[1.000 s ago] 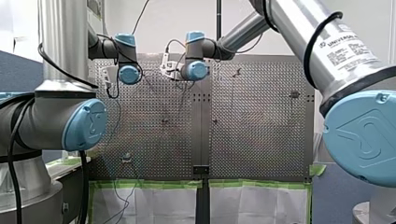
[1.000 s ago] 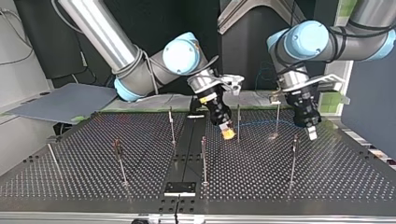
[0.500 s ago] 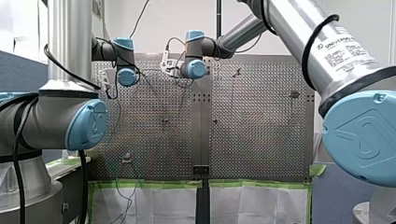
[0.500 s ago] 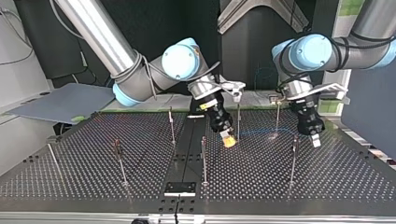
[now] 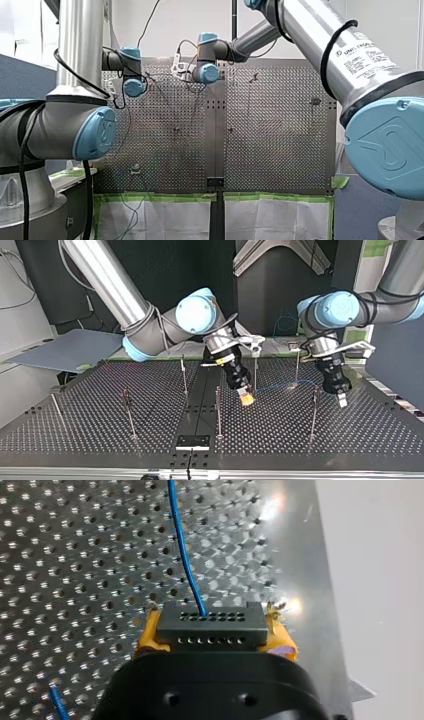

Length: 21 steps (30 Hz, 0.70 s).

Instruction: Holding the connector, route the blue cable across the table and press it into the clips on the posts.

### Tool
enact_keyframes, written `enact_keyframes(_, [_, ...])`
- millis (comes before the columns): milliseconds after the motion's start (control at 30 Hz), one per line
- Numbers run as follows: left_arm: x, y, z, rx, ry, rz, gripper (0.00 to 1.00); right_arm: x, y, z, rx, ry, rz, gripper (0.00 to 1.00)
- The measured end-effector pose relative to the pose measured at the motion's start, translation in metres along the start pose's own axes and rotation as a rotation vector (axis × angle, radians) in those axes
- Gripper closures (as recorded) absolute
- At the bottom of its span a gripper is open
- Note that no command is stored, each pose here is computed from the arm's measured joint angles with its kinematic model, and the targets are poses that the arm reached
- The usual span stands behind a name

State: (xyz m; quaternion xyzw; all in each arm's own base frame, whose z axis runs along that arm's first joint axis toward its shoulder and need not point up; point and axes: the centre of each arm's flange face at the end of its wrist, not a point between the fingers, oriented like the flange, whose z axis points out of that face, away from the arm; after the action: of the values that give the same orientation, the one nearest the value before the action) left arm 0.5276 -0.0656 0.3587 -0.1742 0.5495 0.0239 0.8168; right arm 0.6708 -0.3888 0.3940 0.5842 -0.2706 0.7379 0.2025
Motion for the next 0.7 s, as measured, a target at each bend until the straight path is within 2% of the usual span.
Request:
enact_keyframes(133, [0.010,0.002,0.009,0.025,0.008,-0.002,1.00,0.015,0.002,0.005,-0.004,0.012,-0.001,1.00])
enact_keyframes(400, [0.031,0.010,0.021,0.039,0.031,0.000,1.00,0.029,0.013,0.010,-0.027,0.024,-0.004,1.00])
enact_keyframes(567, [0.033,0.013,0.023,0.041,0.036,-0.026,1.00,0.030,0.018,0.011,-0.035,0.025,-0.005,1.00])
enact_keyframes(700, [0.034,0.015,0.022,0.036,0.048,-0.054,1.00,0.029,0.016,0.010,-0.034,0.020,-0.008,1.00])
